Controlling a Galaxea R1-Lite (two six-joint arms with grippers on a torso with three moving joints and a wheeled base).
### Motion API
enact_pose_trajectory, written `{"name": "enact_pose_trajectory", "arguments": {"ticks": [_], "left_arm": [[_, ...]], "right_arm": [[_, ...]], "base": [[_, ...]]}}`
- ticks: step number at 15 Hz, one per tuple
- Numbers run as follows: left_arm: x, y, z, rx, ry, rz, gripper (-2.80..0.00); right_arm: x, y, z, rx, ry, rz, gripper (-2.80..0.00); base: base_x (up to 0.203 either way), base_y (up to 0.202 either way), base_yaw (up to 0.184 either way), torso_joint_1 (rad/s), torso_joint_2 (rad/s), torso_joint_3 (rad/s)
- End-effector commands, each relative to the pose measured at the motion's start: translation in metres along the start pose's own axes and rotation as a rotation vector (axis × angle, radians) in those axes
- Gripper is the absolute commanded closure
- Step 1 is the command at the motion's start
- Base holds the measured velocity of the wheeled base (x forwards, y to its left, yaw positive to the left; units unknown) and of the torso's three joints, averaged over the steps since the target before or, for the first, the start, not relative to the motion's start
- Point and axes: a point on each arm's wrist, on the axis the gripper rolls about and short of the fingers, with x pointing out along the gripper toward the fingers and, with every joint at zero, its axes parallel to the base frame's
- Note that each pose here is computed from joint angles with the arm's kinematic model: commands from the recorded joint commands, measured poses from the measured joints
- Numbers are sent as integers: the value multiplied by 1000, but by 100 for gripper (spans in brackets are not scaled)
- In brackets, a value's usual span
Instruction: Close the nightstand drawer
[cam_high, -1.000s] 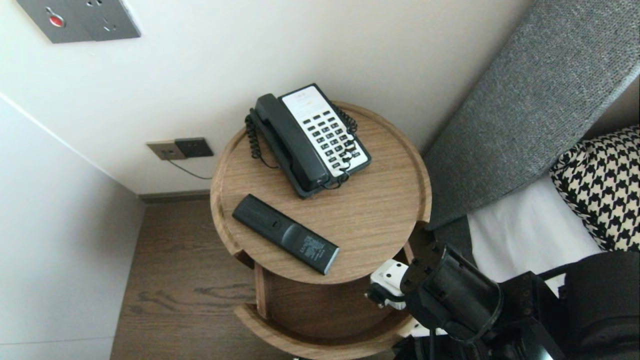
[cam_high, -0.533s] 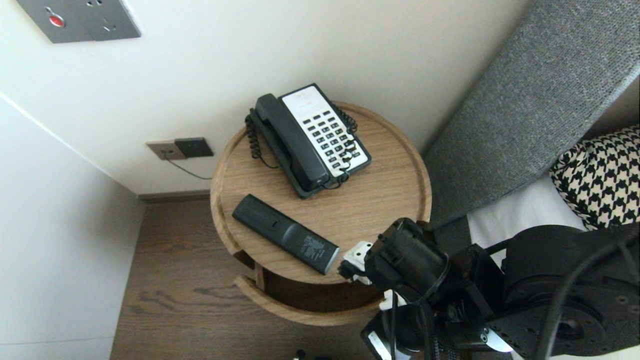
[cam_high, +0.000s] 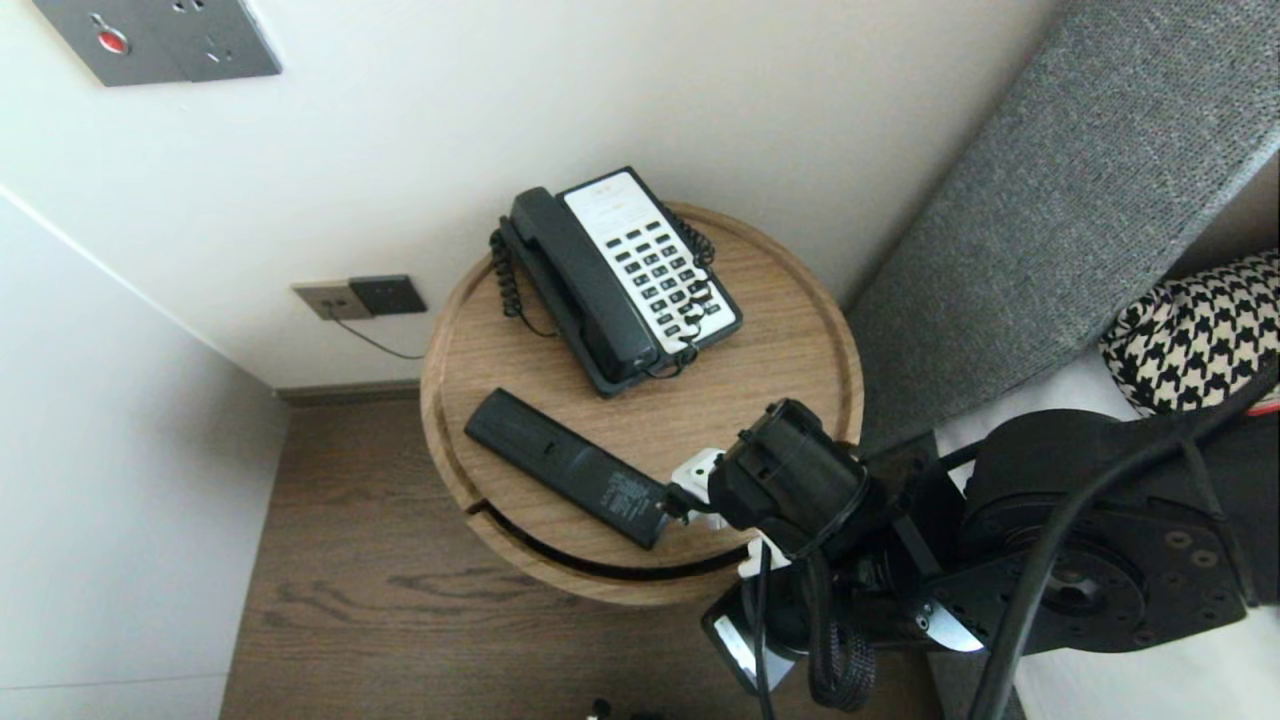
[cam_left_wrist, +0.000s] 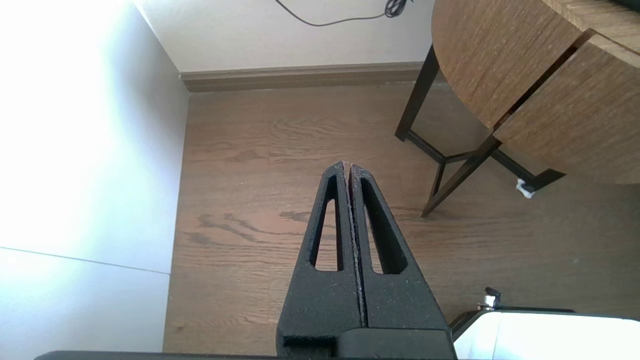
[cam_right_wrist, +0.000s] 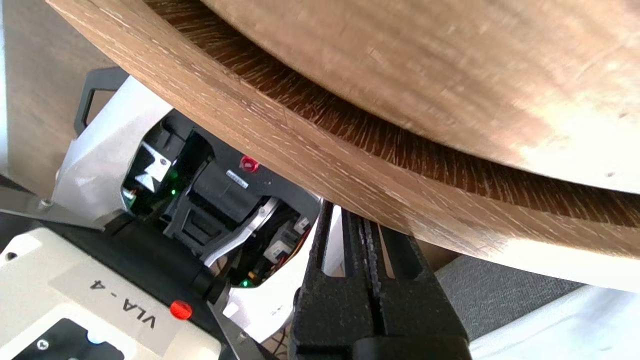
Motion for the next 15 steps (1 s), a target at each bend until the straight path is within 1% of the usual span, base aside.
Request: {"name": "enact_pose_trajectory", "arguments": {"ticks": [1,5,10,15], "left_arm": [[0,0,0,0,-2,1,0],[0,0,0,0,-2,1,0],[0,0,0,0,-2,1,0],[0,0,0,0,-2,1,0]], "right_arm": [[-1,-1,3,5,-10,-2,0],[1,-5,9,21,-20,-22,0],[-2,-6,5,20,-16,-23,0],[-36,-10,-8,18,-4,-24,0]], "base": [[0,0,0,0,0,0],[0,0,0,0,0,0],[0,0,0,0,0,0],[0,0,0,0,0,0]]}}
